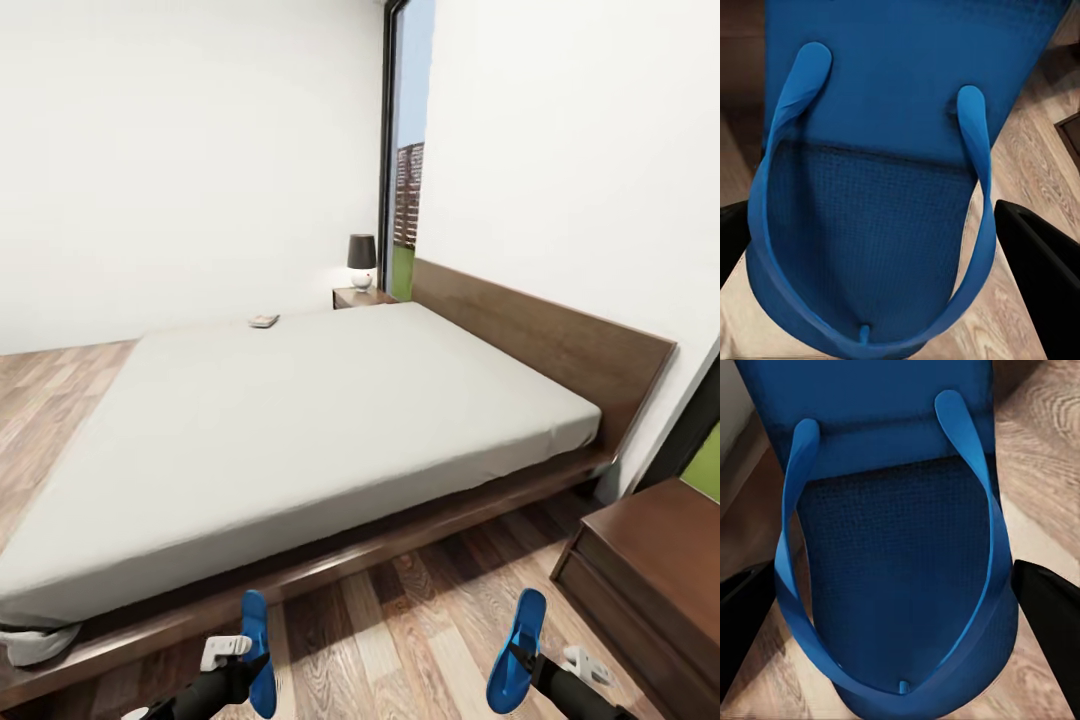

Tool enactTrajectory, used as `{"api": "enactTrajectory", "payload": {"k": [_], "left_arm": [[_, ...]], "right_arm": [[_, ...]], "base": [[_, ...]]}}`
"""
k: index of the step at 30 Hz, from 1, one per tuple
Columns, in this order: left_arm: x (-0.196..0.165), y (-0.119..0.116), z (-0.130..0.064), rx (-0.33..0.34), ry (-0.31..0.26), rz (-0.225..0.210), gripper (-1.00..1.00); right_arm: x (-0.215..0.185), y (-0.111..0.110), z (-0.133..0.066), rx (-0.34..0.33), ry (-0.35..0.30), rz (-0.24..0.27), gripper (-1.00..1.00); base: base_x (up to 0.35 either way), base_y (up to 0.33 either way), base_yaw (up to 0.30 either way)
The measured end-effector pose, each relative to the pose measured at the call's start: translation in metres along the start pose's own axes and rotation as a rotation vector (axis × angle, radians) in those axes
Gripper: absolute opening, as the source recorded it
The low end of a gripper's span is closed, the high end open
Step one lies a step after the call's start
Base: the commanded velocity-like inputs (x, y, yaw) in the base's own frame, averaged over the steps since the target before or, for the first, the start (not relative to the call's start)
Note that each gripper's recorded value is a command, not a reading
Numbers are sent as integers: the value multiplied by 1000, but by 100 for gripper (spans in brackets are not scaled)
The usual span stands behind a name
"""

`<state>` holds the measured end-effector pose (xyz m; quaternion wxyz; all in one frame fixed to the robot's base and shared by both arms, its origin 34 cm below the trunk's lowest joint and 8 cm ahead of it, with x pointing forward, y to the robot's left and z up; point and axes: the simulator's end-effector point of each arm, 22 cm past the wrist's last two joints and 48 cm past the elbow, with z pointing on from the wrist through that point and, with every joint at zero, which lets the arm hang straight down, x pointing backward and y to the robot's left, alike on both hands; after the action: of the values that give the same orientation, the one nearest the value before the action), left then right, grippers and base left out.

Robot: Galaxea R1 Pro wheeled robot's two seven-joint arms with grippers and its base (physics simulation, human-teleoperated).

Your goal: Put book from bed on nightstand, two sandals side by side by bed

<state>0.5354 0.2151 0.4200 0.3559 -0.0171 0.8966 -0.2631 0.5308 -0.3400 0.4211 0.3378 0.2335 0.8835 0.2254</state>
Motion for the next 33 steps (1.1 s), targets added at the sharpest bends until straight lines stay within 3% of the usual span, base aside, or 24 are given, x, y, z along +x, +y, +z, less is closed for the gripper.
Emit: {"api": "enactTrajectory", "payload": {"k": [33], "left_arm": [[0, 0, 0, 0, 0, 0, -100]], "right_arm": [[0, 0, 0, 0, 0, 0, -100]], "base": [[0, 0, 294]]}}
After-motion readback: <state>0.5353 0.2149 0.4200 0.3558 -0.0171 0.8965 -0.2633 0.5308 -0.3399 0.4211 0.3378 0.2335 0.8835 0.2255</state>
